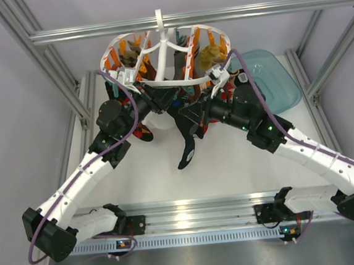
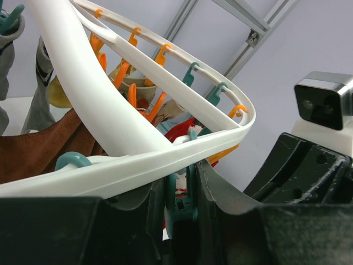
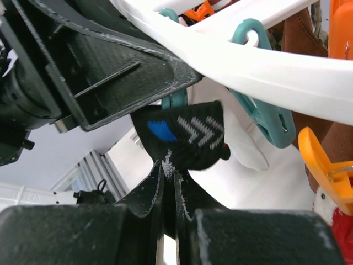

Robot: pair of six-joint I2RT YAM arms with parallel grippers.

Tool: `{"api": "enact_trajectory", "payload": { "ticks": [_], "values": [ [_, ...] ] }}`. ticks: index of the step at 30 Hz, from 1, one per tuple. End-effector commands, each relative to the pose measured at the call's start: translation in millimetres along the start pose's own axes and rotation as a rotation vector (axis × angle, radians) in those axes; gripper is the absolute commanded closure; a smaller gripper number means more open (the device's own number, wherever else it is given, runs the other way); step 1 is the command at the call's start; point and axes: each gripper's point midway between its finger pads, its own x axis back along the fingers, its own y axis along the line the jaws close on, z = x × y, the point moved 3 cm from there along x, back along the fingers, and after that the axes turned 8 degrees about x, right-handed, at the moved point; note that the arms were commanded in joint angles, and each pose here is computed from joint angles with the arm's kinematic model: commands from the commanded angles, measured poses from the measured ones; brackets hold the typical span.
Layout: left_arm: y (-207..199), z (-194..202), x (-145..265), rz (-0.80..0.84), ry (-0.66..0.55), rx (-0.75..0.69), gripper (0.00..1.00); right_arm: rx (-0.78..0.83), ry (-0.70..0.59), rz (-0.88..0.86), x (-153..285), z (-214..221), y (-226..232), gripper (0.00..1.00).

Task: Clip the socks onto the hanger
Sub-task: Clamp the sock onto the hanger.

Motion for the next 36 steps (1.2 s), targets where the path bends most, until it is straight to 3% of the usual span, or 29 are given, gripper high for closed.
{"api": "enact_trajectory", "payload": {
  "ticks": [1,4,5,6,10,12,13,19,28,29,34,36],
  "values": [
    [0.6,4.0,3.0,0.014,0.013,-0.056,1.00,0.044,-0.136,-0.072,15.9,-35.2,20.7,1.00],
    [-2.9,1.1,3.3,0.021,0.008,-0.054,0.99,0.058,-0.130,-0.061,12.9,-33.0,18.3,1.00],
    [-3.5,0.7,3.3,0.023,0.008,-0.055,0.94,0.059,-0.138,-0.048,12.7,-35.9,16.5,1.00],
    [-6.0,-1.0,4.9,0.030,0.002,-0.056,0.83,0.057,-0.134,-0.046,11.5,-35.2,16.5,1.00],
    [-15.3,-7.7,9.0,0.047,-0.006,-0.055,0.63,0.060,-0.121,-0.042,6.6,-31.8,14.5,1.00],
    [-18.3,-12.7,11.3,0.039,-0.018,-0.054,0.60,0.063,-0.117,-0.039,5.8,-30.0,13.5,1.00],
    [-18.4,-13.3,12.6,0.031,-0.016,-0.051,0.53,0.066,-0.115,-0.039,5.2,-29.2,13.1,1.00],
    [-20.9,-19.7,19.2,0.001,-0.028,-0.044,0.32,0.080,-0.104,-0.017,2.9,-21.8,7.3,1.00],
    [-22.6,-28.5,31.6,-0.026,-0.041,-0.080,0.20,0.112,-0.114,-0.007,-1.4,-20.0,3.8,1.00],
    [-25.4,-30.7,35.1,-0.018,-0.047,-0.089,0.13,0.112,-0.110,-0.004,-2.9,-18.4,2.5,1.00],
    [-30.4,-37.1,47.0,-0.020,-0.059,-0.127,0.11,0.123,-0.117,-0.021,-8.0,-16.0,3.2,1.00],
    [-29.1,-41.7,51.1,-0.035,-0.069,-0.133,0.12,0.125,-0.104,-0.048,-10.5,-13.1,6.8,0.92]
  ]
}}
